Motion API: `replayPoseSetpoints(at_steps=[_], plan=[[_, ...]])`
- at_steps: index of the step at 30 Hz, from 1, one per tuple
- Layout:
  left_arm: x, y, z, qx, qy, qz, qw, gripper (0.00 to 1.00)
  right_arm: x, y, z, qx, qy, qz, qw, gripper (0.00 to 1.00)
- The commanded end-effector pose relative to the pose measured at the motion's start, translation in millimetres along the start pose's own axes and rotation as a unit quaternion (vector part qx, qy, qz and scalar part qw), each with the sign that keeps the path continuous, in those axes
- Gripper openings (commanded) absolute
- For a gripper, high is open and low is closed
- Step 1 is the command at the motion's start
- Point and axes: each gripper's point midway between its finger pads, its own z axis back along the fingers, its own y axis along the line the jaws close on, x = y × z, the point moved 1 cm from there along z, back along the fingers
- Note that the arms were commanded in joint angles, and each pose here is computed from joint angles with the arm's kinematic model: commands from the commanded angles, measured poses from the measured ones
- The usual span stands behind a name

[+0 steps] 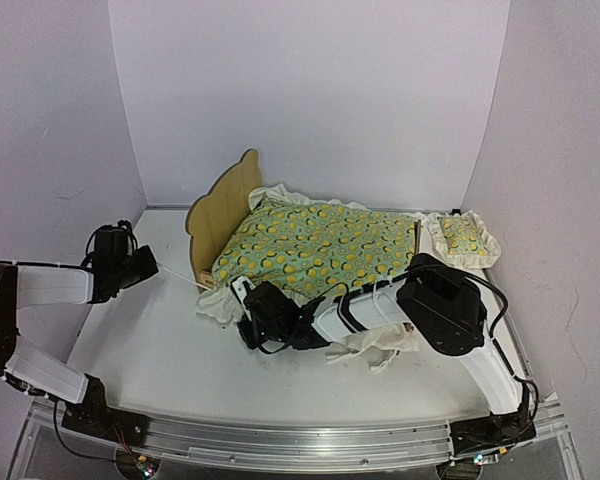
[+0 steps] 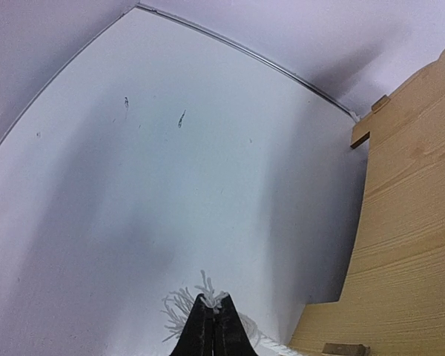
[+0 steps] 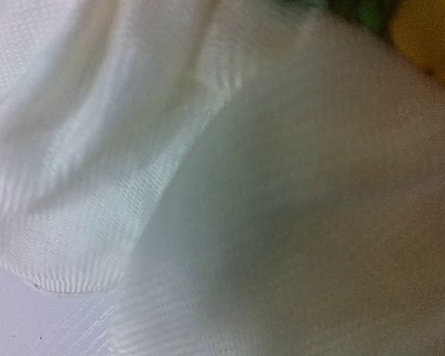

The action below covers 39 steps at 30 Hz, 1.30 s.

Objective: Set up the pet bed

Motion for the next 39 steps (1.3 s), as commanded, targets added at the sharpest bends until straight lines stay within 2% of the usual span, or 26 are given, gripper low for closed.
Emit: replayPoseSetpoints(at_steps=[1,4,6,7,8,9,11,13,15,16,17,18,20,23,27,34,37,39], plan=[[75,24,7,0.069,-0.125,-0.006,0.99,0.0,-34,-8,5,-0.004,0.073,0.028,0.997,0.0],[76,25,6,0.057,-0.116,-0.016,0.992,0.0,-31,1,9,0.025,0.072,0.024,0.997,0.0],[63,18,3,0.027,-0.091,-0.024,0.995,0.0,-20,15,19,0.065,0.074,0.008,0.995,0.0],[52,19,3,0.02,-0.074,-0.018,0.997,0.0,-22,26,28,0.098,0.094,-0.007,0.991,0.24],[40,21,3,0.015,-0.055,-0.003,0.998,0.08,-28,34,37,0.122,0.123,-0.019,0.985,0.4],[28,24,4,0.016,-0.037,0.016,0.999,0.2,-38,43,50,0.145,0.157,-0.025,0.977,0.47],[5,34,12,0.03,-0.005,0.056,0.998,0.38,-65,53,86,0.167,0.212,-0.03,0.962,0.59],[-17,43,24,0.045,0.031,0.086,0.995,0.63,-79,60,134,0.19,0.235,-0.028,0.953,0.66],[-29,33,40,0.015,0.061,0.095,0.994,0.66,-81,54,180,0.206,0.236,-0.036,0.949,0.72],[-32,19,48,-0.023,0.074,0.098,0.992,0.68,-70,44,208,0.198,0.221,-0.04,0.954,0.75],[-35,5,55,-0.06,0.088,0.097,0.989,0.72,-70,31,218,0.179,0.217,-0.036,0.959,0.79],[-36,-16,64,-0.11,0.098,0.084,0.986,0.72,-58,17,238,0.163,0.202,-0.032,0.965,0.81],[-38,-67,84,-0.212,0.111,0.027,0.971,0.72,-51,-24,260,0.109,0.211,-0.038,0.971,0.82],[-61,-120,94,-0.291,0.126,-0.055,0.947,0.78,-27,-82,283,0.033,0.192,-0.03,0.98,0.85],[-86,-126,68,-0.293,0.167,-0.081,0.938,0.78,-2,-130,294,-0.037,0.181,-0.002,0.983,0.86],[-114,-152,46,-0.343,0.194,-0.13,0.91,0.78,-16,-168,283,-0.112,0.236,0.035,0.965,0.86],[-111,-149,35,-0.322,0.185,-0.129,0.92,0.69,-16,-175,285,-0.119,0.235,0.025,0.964,0.83],[-104,-142,29,-0.291,0.167,-0.12,0.934,0.52,-16,-174,285,-0.115,0.235,0.02,0.965,0.76]])
